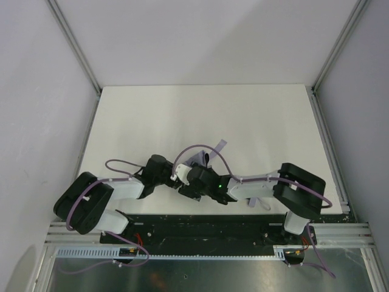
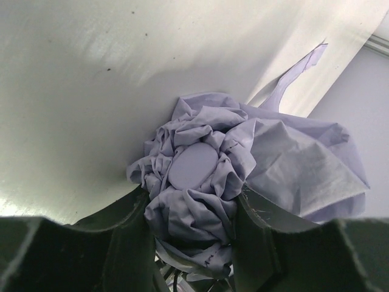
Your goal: Put away the umbrella
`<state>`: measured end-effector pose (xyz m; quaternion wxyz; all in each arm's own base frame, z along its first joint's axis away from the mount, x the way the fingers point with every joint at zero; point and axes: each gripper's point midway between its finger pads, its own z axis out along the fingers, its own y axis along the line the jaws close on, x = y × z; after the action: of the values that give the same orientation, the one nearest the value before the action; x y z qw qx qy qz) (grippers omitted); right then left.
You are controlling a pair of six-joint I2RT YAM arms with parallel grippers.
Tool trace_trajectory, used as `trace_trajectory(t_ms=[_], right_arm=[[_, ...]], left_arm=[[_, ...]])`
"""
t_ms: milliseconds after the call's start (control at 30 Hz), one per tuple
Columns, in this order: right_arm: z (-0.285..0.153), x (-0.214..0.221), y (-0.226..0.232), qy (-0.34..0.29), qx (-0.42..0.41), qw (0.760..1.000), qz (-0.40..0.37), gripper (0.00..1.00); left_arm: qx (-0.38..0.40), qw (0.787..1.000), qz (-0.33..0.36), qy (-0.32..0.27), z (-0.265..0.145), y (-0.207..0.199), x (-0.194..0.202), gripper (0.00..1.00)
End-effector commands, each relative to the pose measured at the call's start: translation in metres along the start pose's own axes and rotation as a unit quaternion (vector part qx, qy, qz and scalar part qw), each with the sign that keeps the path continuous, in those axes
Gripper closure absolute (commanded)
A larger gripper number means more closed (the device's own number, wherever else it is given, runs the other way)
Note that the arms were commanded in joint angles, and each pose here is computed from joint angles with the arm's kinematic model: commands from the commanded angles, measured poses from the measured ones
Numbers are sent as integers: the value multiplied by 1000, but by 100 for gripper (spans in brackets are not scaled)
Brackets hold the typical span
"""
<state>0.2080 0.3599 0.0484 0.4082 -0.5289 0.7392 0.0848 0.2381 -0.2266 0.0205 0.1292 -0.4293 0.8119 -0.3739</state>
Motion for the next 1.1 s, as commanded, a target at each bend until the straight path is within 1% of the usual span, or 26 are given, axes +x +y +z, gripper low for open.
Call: trace_trajectory(t_ms=[0, 33, 67, 200, 300, 333, 367, 400, 500, 600, 633, 667, 700, 767, 867, 933, 1000, 1067], right_arm=[[22, -12, -16, -25, 64, 998, -14, 17], [27, -5, -16, -14, 72, 997, -14, 20], [32, 1, -17, -4, 79, 997, -13, 26], [44, 45, -15, 73, 78, 994, 4, 62], [43, 77, -2, 128, 35, 990, 36, 90], [42, 84, 4, 142, 15, 988, 49, 95], [40, 90, 10, 154, -8, 986, 62, 98], [40, 95, 15, 161, -30, 984, 75, 99], [40, 107, 36, 168, -123, 971, 117, 100], [41, 106, 46, 159, -189, 955, 166, 100], [40, 104, 47, 155, -208, 948, 185, 100], [40, 103, 47, 151, -222, 942, 202, 100], [39, 102, 47, 149, -236, 935, 218, 100], [36, 101, 47, 146, -266, 918, 254, 100], [35, 94, 43, 134, -303, 889, 315, 100], [35, 96, 42, 137, -324, 864, 361, 100], [36, 100, 43, 144, -343, 839, 397, 100], [37, 107, 44, 151, -354, 820, 424, 100]], left_arm=[[-210, 977, -30, -13, -19, 117, -3, 100], [-210, 977, -34, -11, -19, 117, -2, 100], [-210, 977, -36, -9, -20, 117, -1, 100], [-204, 978, -42, -8, -21, 114, -1, 100], [-187, 982, -33, -4, -21, 102, -1, 100], [-177, 984, -25, -3, -20, 96, -2, 100], [-165, 986, -17, -4, -20, 88, -3, 99], [-151, 988, -4, -6, -20, 78, -6, 92], [-86, 994, 54, -29, -22, 38, -20, 55], [13, 990, 121, -76, -40, -14, -43, 30], [41, 985, 139, -92, -48, -28, -50, 19], [65, 980, 156, -108, -58, -41, -56, 10], [87, 974, 170, -119, -67, -51, -61, 5], [116, 967, 183, -135, -83, -62, -68, 2], [140, 967, 170, -131, -95, -59, -68, 1], [143, 972, 153, -108, -94, -50, -61, 1], [141, 978, 134, -71, -88, -40, -49, 1], [138, 983, 116, -33, -83, -32, -38, 0]])
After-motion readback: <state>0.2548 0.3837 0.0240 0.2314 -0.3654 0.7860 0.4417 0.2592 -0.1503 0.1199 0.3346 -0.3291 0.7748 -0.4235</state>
